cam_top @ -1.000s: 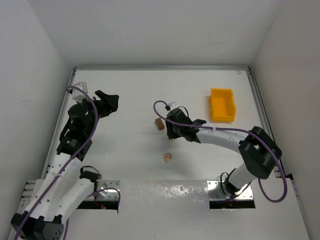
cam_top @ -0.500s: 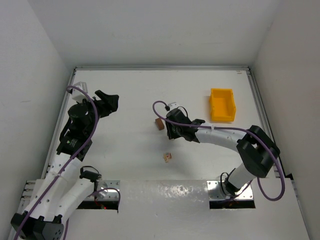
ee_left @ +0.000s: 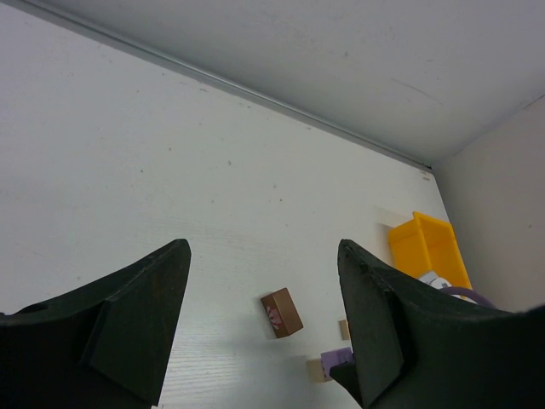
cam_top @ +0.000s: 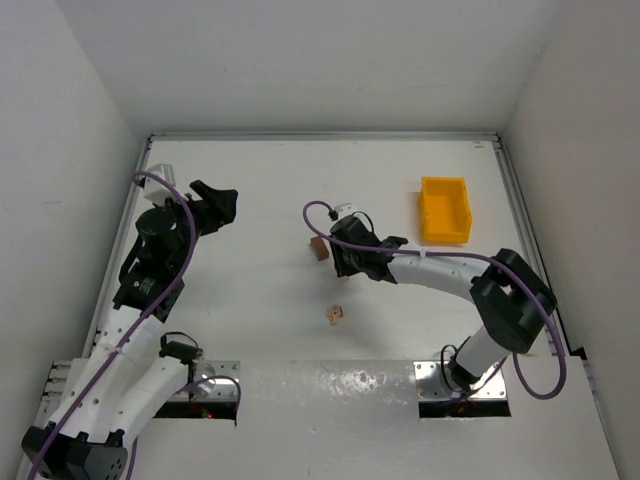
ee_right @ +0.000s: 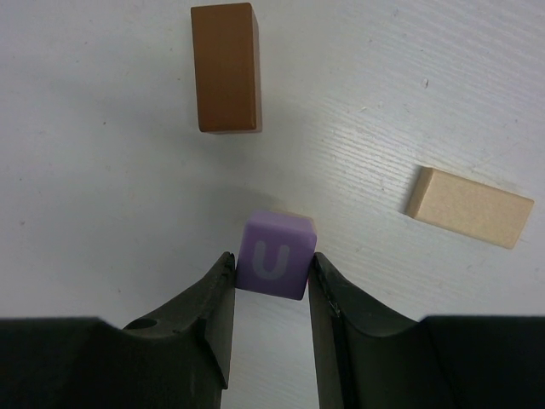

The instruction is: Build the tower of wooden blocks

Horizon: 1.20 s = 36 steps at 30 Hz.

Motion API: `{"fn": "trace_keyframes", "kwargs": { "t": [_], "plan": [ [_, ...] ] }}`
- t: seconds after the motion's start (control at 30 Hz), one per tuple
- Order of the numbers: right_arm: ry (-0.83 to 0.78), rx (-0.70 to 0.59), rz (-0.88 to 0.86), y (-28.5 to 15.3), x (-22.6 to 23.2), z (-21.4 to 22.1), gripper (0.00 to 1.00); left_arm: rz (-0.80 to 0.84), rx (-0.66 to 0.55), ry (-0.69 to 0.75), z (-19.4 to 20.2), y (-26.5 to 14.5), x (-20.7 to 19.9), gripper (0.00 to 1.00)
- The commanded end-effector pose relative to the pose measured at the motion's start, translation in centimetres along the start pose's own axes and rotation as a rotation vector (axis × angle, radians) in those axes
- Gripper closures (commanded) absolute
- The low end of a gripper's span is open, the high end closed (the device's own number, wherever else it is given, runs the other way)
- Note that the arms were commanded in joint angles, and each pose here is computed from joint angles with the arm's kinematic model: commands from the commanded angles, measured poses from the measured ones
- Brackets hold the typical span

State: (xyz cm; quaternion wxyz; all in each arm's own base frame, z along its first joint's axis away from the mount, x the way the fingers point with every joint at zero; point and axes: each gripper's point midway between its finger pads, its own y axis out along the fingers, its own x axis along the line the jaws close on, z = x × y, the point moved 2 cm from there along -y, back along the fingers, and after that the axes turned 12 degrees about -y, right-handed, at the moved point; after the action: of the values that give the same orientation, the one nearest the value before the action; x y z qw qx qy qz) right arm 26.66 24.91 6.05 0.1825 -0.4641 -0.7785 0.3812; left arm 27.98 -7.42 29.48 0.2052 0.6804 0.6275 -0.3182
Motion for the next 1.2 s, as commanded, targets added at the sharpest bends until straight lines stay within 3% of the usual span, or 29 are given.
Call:
{"fn": "trace_keyframes", "kwargs": {
  "t": [0.0,1.17],
  "plan": [
    [-0.004,-0.031,0.006,0.09,0.26,-1.42,0.66,0.043,-0.041,-0.005,-1.16,-0.13,-1.01,0.33],
    [0.017,0.001,0.021,0.27,0.12,-0.58,0.66,0.046,-0.042,-0.007,-1.2,-0.26,-1.04,0.33]
  ]
}}
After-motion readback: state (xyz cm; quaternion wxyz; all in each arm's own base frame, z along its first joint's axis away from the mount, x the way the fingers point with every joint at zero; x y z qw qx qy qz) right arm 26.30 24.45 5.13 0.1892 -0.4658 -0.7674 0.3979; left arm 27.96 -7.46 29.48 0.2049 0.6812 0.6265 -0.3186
